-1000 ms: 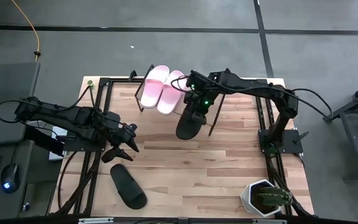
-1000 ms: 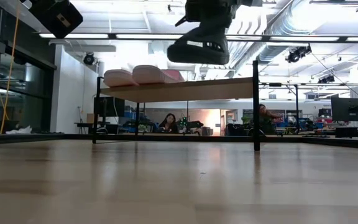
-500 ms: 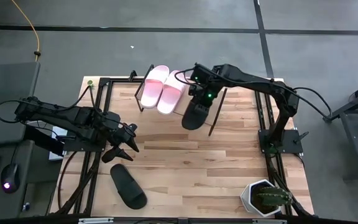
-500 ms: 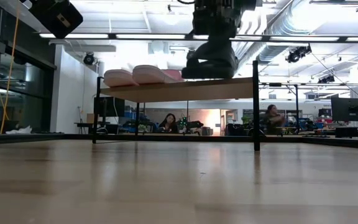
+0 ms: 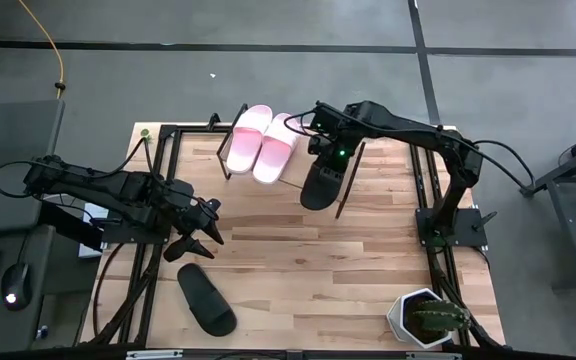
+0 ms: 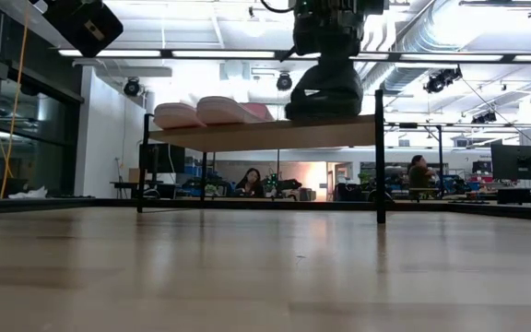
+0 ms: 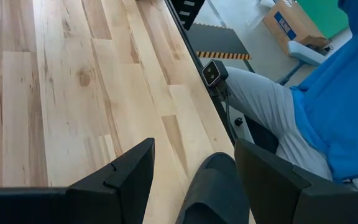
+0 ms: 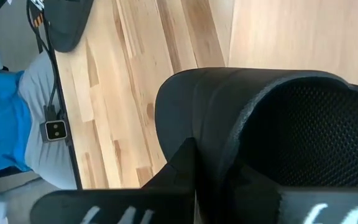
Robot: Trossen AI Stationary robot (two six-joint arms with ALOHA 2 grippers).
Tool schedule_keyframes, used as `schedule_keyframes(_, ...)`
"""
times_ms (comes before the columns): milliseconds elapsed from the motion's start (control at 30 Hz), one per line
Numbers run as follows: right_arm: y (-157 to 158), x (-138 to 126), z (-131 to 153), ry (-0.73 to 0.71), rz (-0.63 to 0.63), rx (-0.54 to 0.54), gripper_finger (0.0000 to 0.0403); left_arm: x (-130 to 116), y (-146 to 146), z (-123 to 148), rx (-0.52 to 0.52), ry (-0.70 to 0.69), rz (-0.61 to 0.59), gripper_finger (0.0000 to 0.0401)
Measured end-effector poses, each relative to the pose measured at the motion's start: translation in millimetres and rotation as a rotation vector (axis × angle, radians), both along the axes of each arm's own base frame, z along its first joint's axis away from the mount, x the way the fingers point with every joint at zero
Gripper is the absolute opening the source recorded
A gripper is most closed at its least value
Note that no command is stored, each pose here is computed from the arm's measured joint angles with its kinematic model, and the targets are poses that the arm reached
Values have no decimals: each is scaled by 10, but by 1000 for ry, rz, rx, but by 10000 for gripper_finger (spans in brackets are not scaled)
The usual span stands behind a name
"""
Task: Pick and place slides into the shelf
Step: Put the right black slide on the shelf
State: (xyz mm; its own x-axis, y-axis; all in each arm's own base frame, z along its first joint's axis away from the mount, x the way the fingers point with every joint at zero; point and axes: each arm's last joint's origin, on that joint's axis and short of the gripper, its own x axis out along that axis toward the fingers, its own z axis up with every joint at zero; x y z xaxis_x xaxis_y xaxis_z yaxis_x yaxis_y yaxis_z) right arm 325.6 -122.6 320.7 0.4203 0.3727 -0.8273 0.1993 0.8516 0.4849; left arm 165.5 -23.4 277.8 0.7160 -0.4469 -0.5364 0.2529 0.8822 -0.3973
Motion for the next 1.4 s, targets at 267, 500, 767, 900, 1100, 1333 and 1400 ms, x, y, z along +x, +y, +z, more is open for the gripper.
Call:
schedule_keyframes(267, -81, -231, 236, -40, -73, -51, 7, 0, 1, 0, 1, 0, 2, 209)
schedule_keyframes(500, -56, -300, 344, -77, -80, -85, 7, 1, 4, 0, 9, -2, 13, 209)
schedule_keyframes(767, -27, -309, 119, -25, -49, -52, 7, 2, 5, -1, 6, 2, 23, 209)
schedule_keyframes(900, -23, -293, 23, -46, -25, -12, 7, 2, 5, 0, 5, 3, 24, 209)
schedule_keyframes(1100, -21, -289, -35, -49, -22, 1, 7, 2, 6, 0, -3, 7, 30, 209)
schedule_keyframes(1333, -22, -284, -36, -55, -23, 2, 7, 2, 5, 0, -6, 9, 32, 209)
schedule_keyframes(1400, -21, -285, -36, -53, -27, 9, 11, 2, 5, 0, -6, 9, 32, 209)
